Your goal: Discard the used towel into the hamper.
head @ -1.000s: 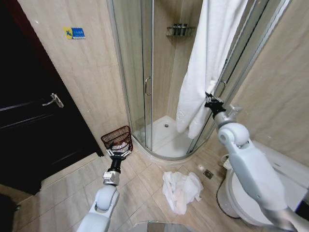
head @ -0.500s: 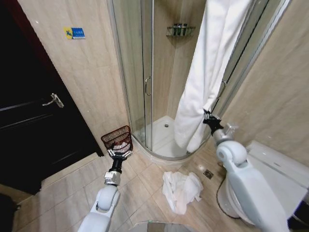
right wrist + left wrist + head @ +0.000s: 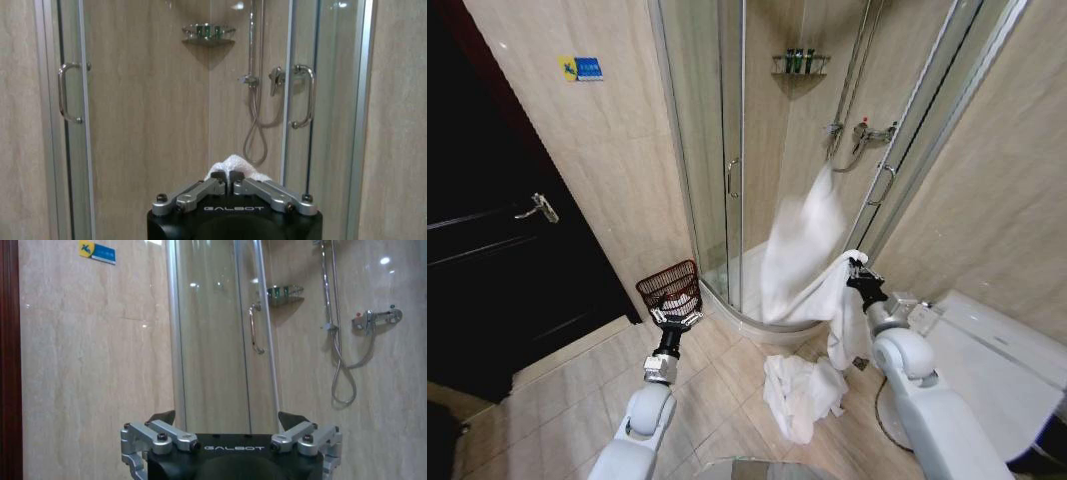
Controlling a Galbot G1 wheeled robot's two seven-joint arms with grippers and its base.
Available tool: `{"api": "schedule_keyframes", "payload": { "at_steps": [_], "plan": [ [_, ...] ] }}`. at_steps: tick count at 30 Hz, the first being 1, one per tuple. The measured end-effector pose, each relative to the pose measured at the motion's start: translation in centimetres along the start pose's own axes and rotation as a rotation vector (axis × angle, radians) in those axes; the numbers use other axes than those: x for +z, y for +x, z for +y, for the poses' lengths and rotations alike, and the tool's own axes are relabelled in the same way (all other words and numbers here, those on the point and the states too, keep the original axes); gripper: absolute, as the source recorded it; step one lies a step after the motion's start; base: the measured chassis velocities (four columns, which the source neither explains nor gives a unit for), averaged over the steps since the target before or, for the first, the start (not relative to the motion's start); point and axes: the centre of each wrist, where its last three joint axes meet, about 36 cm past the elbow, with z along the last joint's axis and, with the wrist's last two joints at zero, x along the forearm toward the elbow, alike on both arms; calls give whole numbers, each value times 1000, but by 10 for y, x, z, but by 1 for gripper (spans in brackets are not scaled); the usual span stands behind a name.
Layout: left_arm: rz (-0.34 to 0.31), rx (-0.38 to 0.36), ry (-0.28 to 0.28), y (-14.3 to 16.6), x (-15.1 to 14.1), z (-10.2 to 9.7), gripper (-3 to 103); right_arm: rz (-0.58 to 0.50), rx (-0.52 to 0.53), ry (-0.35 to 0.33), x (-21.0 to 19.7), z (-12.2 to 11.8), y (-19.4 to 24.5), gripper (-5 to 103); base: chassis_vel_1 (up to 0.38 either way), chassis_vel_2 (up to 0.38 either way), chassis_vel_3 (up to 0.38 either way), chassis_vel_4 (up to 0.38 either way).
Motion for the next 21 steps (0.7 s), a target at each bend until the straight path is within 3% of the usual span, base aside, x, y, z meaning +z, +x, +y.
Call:
{"api": "schedule_keyframes", "payload": {
  "at_steps": [9, 21],
  "plan": [
    [-7, 2, 2, 0, -1, -1, 100, -21, 14, 1, -7, -2, 7, 2, 0, 0, 0, 0],
    [-6, 2, 11, 3, 2, -4, 100, -140, -16, 25, -63, -8, 16, 2, 0, 0, 0, 0]
  ]
}}
